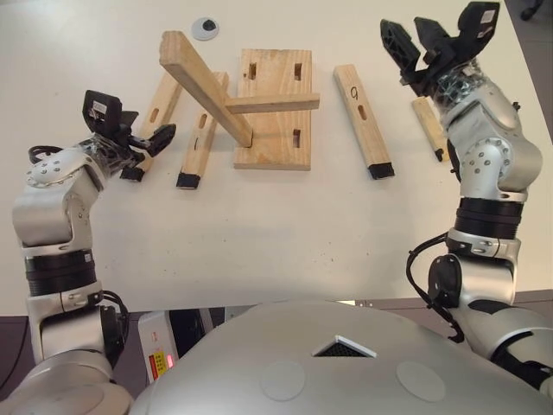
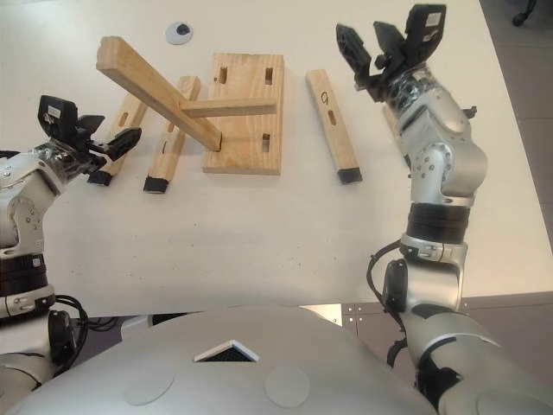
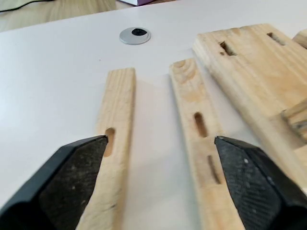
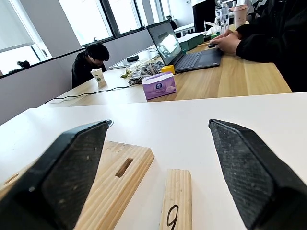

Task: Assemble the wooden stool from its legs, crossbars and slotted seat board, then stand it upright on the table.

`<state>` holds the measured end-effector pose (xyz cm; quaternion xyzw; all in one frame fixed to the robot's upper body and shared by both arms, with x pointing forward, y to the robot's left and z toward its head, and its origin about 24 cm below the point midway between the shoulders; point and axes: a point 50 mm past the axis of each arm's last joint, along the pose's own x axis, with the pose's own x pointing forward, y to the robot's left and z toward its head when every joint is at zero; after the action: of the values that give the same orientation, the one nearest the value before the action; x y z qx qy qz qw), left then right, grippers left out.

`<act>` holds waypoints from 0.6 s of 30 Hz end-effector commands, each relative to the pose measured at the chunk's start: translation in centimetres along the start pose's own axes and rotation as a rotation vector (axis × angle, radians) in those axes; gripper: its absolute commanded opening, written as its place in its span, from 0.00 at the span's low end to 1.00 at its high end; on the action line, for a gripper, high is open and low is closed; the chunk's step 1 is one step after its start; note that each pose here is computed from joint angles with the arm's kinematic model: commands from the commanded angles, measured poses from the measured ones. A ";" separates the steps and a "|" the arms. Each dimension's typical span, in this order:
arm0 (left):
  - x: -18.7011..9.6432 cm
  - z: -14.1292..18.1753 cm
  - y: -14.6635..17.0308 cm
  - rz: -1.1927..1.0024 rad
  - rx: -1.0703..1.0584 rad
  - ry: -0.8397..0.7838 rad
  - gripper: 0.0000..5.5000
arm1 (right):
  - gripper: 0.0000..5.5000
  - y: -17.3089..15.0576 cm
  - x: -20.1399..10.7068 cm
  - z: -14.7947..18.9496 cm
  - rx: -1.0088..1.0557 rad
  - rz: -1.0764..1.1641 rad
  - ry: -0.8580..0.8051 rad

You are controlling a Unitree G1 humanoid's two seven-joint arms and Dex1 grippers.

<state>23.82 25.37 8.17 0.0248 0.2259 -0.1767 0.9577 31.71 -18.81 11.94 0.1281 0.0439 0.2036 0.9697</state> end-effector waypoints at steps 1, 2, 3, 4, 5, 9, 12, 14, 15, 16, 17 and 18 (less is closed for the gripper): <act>-0.3 -1.1 -1.4 -0.009 -0.034 0.043 0.75 | 0.70 -0.2 0.0 -0.6 -0.003 -0.040 0.020; -0.3 -1.7 -1.4 -0.002 -0.030 0.072 0.75 | 0.70 -0.3 0.0 -0.7 -0.002 -0.048 0.024; -0.3 -2.4 -1.5 0.000 -0.039 0.101 0.75 | 0.70 -0.4 0.0 -0.8 -0.001 -0.055 0.027; -0.2 -3.5 -1.5 0.006 -0.063 0.142 0.75 | 0.70 -0.5 0.0 -0.9 -0.008 -0.064 0.033; -0.2 -4.4 -1.8 -0.001 -0.075 0.183 0.75 | 0.70 -0.6 0.0 -1.0 -0.014 -0.070 0.038; 0.0 -5.5 -3.6 -0.066 -0.157 0.188 0.75 | 0.70 -0.8 0.0 -1.6 -0.021 -0.080 0.062; -0.1 -5.6 -3.5 -0.058 -0.162 0.199 0.75 | 0.70 -0.7 -0.1 -1.9 -0.039 -0.070 0.078; -0.4 -6.1 -3.2 -0.034 -0.157 0.238 0.72 | 0.70 -0.7 -0.2 -1.9 -0.051 -0.068 0.083; -0.5 -6.5 -3.1 -0.024 -0.159 0.258 0.70 | 0.70 -0.9 -0.2 -1.9 -0.056 -0.075 0.083; -0.7 -6.8 -3.1 -0.021 -0.162 0.277 0.68 | 0.70 -0.9 -0.2 -1.9 -0.059 -0.080 0.082; -0.7 -7.1 -3.1 -0.013 -0.167 0.296 0.64 | 0.70 -1.0 -0.2 -1.8 -0.060 -0.087 0.078; -0.8 -7.3 -3.0 -0.008 -0.171 0.310 0.61 | 0.70 -1.0 -0.2 -1.8 -0.061 -0.091 0.074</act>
<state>20.28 23.13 3.67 -0.0303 0.3274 -0.1759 0.9279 31.63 -19.12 9.94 0.0936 0.0815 0.1744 0.9768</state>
